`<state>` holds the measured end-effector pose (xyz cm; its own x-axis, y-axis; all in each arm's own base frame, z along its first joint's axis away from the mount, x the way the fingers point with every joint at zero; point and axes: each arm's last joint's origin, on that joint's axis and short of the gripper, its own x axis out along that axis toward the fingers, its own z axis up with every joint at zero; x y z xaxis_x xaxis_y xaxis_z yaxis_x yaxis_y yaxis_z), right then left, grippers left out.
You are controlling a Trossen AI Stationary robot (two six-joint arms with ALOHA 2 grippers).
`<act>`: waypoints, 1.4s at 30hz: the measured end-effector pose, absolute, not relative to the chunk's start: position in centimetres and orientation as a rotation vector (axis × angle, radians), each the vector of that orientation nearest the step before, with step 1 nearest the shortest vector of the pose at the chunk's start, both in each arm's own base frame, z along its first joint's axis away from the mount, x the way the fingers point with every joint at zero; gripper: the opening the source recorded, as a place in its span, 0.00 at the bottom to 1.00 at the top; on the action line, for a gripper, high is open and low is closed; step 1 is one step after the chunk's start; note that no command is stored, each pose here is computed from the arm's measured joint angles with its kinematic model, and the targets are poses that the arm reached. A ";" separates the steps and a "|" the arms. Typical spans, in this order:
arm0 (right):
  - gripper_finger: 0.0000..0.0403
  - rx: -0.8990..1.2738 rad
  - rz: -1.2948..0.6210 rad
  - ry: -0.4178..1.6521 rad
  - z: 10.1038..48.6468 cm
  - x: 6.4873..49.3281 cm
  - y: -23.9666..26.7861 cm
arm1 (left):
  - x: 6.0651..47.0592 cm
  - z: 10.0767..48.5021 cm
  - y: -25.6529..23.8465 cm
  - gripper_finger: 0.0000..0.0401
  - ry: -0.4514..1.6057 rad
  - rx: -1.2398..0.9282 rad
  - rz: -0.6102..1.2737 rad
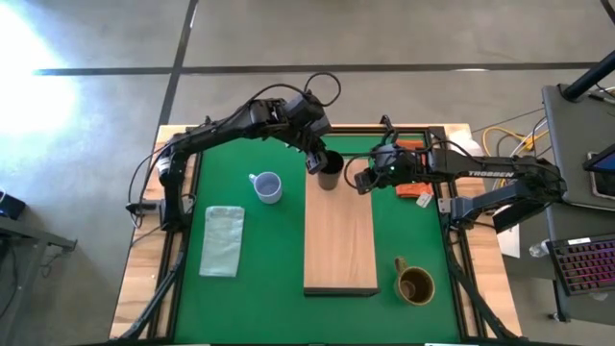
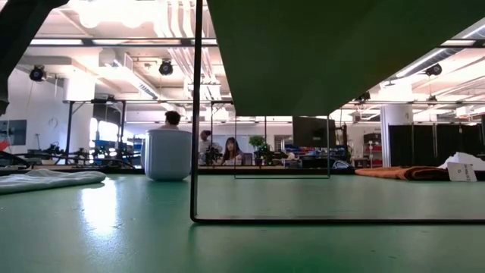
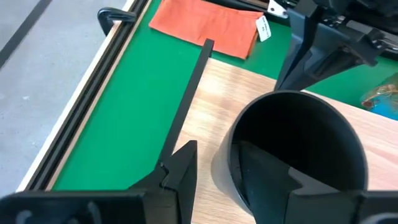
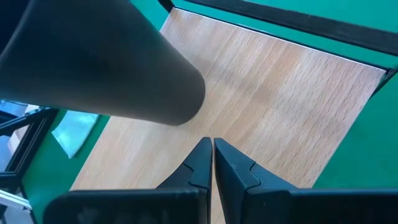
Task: Stack small to large cups/mugs on shelf
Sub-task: Put the black cup on the shelf
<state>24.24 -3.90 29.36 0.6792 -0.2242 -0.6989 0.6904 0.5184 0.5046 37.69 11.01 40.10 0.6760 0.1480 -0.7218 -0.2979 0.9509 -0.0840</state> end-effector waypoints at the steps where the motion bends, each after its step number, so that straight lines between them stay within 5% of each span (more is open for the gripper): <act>1: 0.02 0.861 -0.592 0.613 29.4 24.2 -3.9 | 37.7 40.1 11.0 0.26 0.789 -0.205 0.244; 12: 0.02 0.866 -0.602 0.609 29.3 24.2 -3.9 | 37.9 40.3 10.8 0.25 0.764 -0.228 0.180; 23: 0.02 0.863 -0.604 0.616 29.3 24.2 -3.9 | 38.2 40.4 10.8 0.01 0.730 -0.232 0.132; 42: 0.02 0.847 -0.643 0.599 30.0 23.0 -3.9 | 36.1 41.5 11.7 0.02 0.755 -0.208 0.219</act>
